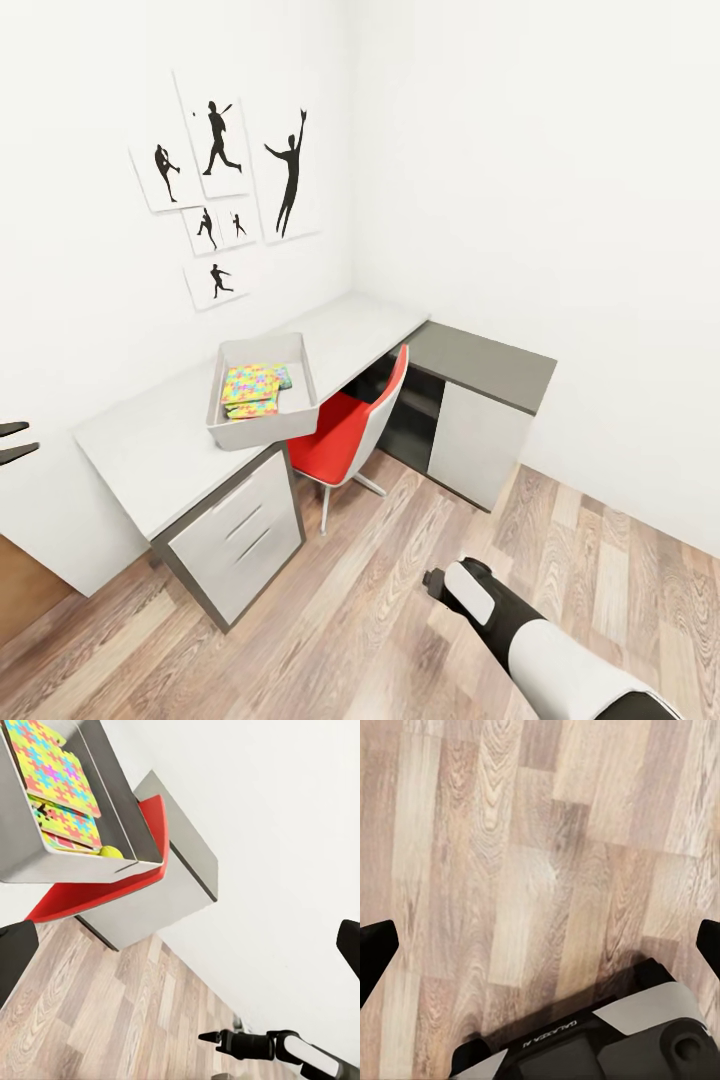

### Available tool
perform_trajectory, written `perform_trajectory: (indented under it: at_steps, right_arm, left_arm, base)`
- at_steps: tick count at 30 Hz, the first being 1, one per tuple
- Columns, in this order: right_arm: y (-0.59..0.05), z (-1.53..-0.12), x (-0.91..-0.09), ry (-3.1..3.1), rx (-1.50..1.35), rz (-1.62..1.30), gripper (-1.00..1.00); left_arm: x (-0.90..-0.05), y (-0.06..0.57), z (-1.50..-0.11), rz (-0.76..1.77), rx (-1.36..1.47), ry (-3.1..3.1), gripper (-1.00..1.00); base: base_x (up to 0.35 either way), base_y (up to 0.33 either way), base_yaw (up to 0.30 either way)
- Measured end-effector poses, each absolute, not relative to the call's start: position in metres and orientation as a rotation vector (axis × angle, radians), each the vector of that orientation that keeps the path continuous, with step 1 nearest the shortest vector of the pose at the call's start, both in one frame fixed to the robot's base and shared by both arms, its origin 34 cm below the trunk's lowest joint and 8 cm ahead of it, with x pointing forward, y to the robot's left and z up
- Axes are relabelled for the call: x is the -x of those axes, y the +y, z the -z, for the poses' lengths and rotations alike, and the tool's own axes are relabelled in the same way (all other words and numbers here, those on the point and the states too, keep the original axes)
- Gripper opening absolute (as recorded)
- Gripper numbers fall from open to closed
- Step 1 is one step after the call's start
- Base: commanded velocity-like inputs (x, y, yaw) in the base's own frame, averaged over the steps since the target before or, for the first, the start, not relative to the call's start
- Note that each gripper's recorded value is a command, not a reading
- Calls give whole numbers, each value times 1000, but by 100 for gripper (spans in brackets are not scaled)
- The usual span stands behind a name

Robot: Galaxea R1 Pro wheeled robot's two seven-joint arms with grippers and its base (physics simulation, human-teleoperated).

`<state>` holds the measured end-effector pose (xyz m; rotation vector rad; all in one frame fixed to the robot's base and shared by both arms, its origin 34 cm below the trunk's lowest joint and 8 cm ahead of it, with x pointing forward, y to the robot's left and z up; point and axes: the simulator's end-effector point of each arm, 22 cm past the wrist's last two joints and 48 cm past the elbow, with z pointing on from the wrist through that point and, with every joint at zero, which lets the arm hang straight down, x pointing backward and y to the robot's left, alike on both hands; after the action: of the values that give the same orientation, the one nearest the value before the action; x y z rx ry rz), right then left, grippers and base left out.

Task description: Put all the toys in the child's room - the three board games (two on the bed and one on the table), the two jigsaw puzzles on the table, and the tennis ball on the table - inside the toy box on the table in the child's room.

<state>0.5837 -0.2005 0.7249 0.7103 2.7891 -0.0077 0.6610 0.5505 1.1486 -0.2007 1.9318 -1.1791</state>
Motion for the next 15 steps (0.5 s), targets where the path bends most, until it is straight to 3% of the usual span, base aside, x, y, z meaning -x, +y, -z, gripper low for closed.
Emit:
perform_trajectory:
  at_steps: [6, 15]
  right_arm:
    - [-199, -717, -569, 2811, -724, 9, 100]
    - [-197, -692, -527, 2829, -762, -23, 100]
  left_arm:
    - [-661, 551, -1149, 1179, 201, 1931, 100]
    - [-661, 550, -1148, 1179, 201, 1933, 100]
  base:
    - [0, 0, -5]
    - [0, 0, -229]
